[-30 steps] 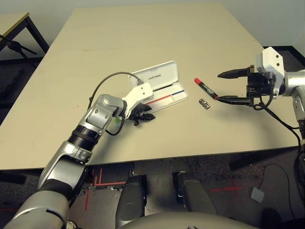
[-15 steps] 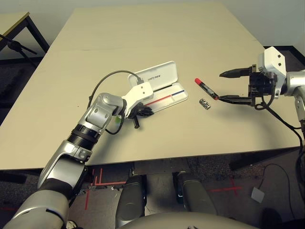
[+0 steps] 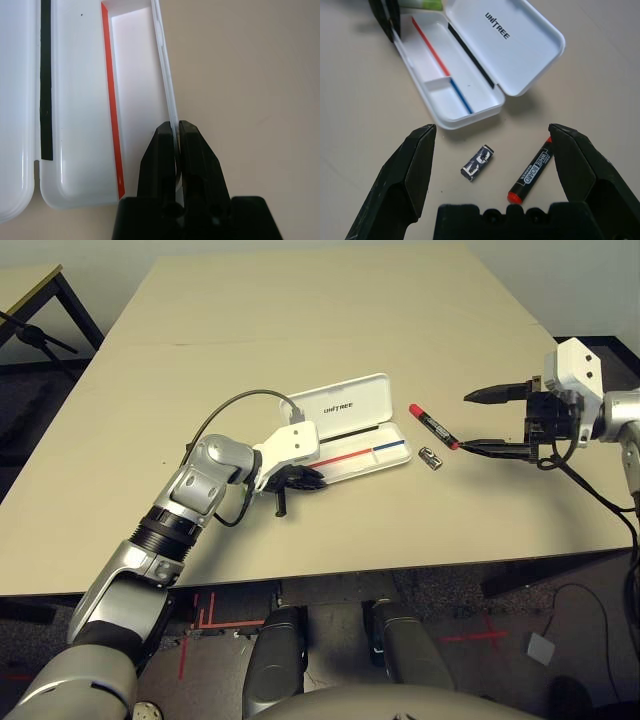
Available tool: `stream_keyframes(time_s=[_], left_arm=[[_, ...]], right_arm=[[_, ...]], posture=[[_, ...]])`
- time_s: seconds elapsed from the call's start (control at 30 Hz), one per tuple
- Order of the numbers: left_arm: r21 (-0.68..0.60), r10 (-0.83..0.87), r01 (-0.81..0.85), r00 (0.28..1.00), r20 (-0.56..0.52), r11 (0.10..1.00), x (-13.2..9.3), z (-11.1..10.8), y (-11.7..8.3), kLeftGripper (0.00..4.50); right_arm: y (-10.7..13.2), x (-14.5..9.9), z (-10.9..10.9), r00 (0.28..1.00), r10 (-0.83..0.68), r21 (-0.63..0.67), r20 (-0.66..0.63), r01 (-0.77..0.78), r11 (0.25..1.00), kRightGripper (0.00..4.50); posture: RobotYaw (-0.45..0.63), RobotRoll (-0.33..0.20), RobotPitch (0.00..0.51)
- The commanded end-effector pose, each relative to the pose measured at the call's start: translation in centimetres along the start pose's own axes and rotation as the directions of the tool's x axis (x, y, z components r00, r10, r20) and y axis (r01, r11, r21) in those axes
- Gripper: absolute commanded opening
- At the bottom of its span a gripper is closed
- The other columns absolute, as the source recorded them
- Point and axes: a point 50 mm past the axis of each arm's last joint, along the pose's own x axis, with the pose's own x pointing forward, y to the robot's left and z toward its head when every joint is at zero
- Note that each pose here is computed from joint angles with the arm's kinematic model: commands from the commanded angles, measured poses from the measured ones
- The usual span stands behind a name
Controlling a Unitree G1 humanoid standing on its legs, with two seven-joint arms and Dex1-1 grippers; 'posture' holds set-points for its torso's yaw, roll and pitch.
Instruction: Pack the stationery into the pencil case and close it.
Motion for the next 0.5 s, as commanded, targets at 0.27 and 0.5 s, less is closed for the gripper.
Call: stream_keyframes(time_s=[0.27, 0.5], left_arm=[[0.12, -0.107, 0.106, 0.994, 0.004, 0.987, 0.0, 0.4, -1.6, 0.04], [0.11, -0.119, 0.12, 0.993, -0.012, 0.987, 0.5, 0.4, -2.0, 0.04]], right_arm=[[0.1, -1.0, -0.7, 0.999, -0.03, 0.016, -0.014, 0.03, 0.999, 4.5], [0.5, -0.9, -0.9, 0.999, -0.033, 0.023, -0.013, 0.033, 0.999, 4.5]], posture=[[-0.09, 0.0, 0.109], [-0.1, 0.0, 0.109]])
